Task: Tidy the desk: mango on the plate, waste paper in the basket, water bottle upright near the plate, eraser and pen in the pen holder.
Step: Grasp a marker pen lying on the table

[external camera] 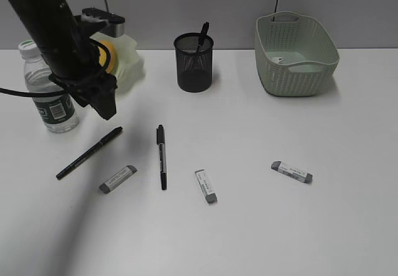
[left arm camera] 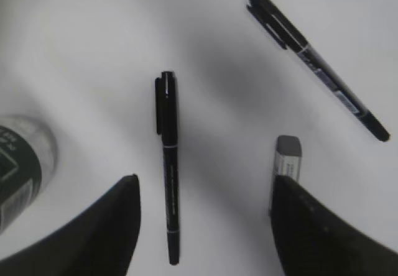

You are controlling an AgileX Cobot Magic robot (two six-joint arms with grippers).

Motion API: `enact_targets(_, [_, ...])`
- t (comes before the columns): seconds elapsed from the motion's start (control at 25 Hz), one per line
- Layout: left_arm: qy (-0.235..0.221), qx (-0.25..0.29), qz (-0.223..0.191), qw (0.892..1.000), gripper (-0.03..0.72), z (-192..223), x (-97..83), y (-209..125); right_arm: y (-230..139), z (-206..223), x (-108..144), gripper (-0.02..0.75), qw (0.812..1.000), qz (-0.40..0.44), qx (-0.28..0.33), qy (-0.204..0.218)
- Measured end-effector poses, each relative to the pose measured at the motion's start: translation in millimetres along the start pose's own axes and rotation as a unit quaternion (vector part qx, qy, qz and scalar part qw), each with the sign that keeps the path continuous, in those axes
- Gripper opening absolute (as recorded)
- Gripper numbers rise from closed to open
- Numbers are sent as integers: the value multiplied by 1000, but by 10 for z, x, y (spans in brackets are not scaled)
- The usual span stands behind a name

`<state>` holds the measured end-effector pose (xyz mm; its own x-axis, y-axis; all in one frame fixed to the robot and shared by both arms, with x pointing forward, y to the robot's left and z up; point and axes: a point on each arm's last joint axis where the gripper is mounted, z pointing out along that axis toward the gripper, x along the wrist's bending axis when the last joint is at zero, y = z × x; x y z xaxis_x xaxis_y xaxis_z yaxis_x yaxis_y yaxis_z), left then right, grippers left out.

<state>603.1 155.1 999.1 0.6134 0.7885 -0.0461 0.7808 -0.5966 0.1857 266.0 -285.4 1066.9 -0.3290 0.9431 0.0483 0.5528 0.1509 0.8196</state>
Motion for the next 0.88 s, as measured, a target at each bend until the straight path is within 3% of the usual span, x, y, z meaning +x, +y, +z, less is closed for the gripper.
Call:
enact_targets(0.36, [6,55,1,998,493,603,164,202,1,0,0,426,1000,0,0,0])
enact_targets(0.48, [4,66,-1,998,458,735,179,201,1,0,0,426,1000,0,0,0])
enact_targets(0.88, [10,67,1,998,407,964,220,219,3,0,0,426,1000,0,-2,0])
